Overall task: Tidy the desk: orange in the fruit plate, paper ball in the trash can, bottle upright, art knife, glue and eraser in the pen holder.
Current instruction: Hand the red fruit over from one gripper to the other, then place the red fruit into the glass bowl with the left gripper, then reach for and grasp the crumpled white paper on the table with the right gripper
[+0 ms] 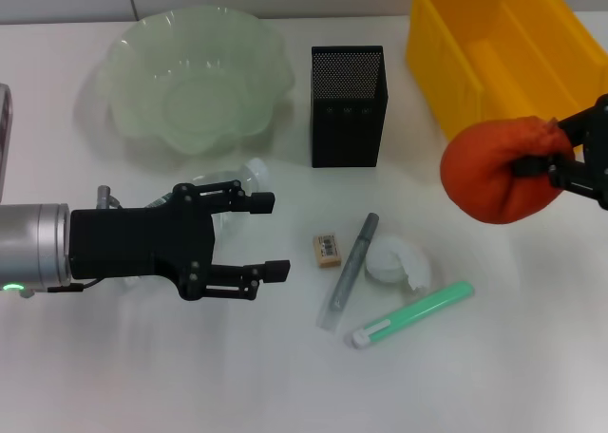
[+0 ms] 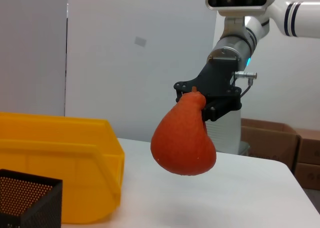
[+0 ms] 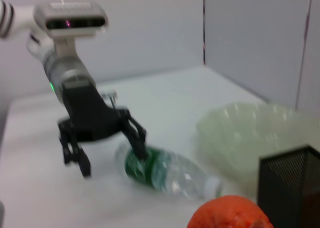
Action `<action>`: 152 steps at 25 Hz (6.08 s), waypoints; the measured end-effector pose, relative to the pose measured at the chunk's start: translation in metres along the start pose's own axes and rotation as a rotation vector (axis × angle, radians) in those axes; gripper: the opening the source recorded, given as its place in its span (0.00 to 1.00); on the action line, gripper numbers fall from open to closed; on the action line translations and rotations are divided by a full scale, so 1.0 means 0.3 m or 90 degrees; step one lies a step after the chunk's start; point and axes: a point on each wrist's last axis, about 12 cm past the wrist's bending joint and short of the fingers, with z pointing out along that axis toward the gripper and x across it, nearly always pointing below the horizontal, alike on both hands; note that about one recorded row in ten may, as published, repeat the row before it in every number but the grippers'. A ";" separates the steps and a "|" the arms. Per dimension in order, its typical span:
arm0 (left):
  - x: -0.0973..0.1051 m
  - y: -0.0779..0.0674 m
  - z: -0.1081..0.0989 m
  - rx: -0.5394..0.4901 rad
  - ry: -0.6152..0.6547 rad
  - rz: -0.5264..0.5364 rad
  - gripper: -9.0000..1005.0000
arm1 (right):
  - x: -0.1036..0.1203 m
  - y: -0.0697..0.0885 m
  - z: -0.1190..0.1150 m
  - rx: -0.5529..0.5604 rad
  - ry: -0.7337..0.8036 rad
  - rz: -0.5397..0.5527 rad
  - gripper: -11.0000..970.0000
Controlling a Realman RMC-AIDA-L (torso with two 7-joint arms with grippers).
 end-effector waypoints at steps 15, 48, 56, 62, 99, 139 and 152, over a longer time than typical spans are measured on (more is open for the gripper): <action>-0.036 0.010 0.065 -0.013 -0.057 0.002 0.71 | 0.133 0.054 0.075 -0.006 -0.199 0.060 0.05; -0.039 0.027 0.116 -0.029 -0.058 -0.009 0.69 | 0.136 0.114 0.364 -0.079 -0.234 0.085 0.05; -0.041 0.030 0.116 -0.027 -0.056 -0.011 0.61 | 0.136 0.112 0.365 -0.075 -0.234 0.086 0.05; -0.044 0.030 0.119 -0.025 -0.056 -0.010 0.45 | 0.140 0.101 0.367 -0.059 -0.228 0.102 0.05; -0.048 0.089 0.033 -0.167 -0.130 -0.048 0.11 | 0.239 0.139 0.291 0.030 -0.243 0.084 0.81; 0.067 0.238 0.048 -0.504 -0.078 -0.115 0.23 | 0.333 0.167 0.339 0.123 -0.220 0.092 0.80; 0.059 0.235 0.053 -0.494 -0.088 -0.110 0.77 | 0.332 0.168 0.342 0.119 -0.218 0.091 0.80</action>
